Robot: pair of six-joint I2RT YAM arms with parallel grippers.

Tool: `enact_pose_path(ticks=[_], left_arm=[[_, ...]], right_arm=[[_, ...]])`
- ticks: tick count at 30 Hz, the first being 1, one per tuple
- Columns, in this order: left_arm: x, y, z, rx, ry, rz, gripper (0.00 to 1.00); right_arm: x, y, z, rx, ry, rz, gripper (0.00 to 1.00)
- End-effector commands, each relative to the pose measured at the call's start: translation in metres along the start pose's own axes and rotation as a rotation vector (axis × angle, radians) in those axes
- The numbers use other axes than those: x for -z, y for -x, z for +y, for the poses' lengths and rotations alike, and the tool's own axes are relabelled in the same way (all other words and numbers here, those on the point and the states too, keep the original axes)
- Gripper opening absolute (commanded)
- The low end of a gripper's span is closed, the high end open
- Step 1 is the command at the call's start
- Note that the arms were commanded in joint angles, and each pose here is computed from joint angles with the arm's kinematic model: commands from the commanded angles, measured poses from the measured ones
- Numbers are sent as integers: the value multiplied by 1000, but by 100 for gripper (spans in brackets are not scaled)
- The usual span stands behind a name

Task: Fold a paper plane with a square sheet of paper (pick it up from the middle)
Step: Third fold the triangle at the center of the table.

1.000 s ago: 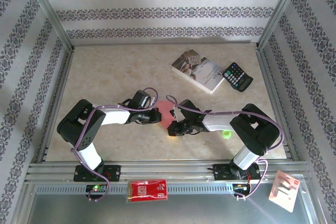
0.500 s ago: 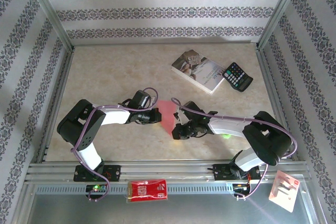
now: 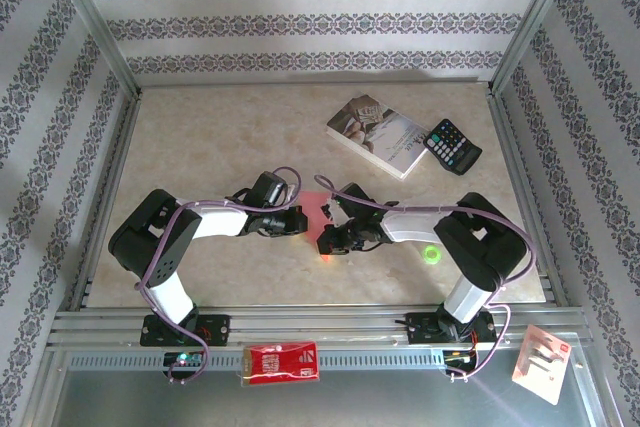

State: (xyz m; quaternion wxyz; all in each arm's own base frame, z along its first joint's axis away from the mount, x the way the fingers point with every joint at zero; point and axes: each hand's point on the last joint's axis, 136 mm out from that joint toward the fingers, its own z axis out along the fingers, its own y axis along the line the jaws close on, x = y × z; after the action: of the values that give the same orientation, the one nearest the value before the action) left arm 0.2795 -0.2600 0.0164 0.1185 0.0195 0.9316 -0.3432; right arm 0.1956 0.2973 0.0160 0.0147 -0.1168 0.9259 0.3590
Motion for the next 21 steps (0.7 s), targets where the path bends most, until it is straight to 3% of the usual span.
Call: enact_pose_path(ticks=[1,5,10,14,17,21], left_arm=[[0,-34,47,60,183,112,0],[6,-21,29,46,141,85,0],[22,-1,-7,40,28,19,11],[29,-4,-30,51,-51,-3,16],[25,-15,-41,63,-87,13,15],[13,-26,-44,89,-99,46,7]], right_arm=[[-4,-7,-11,-1,-3,18,1],[-5,-17,-25,-26,-24,31,1],[-8,-25,-34,-45,-38,40,1],[-9,-27,-37,-54,-42,40,1],[-9,-28,-38,-57,-42,39,1],[-8,-27,-38,-57,-43,34,1]])
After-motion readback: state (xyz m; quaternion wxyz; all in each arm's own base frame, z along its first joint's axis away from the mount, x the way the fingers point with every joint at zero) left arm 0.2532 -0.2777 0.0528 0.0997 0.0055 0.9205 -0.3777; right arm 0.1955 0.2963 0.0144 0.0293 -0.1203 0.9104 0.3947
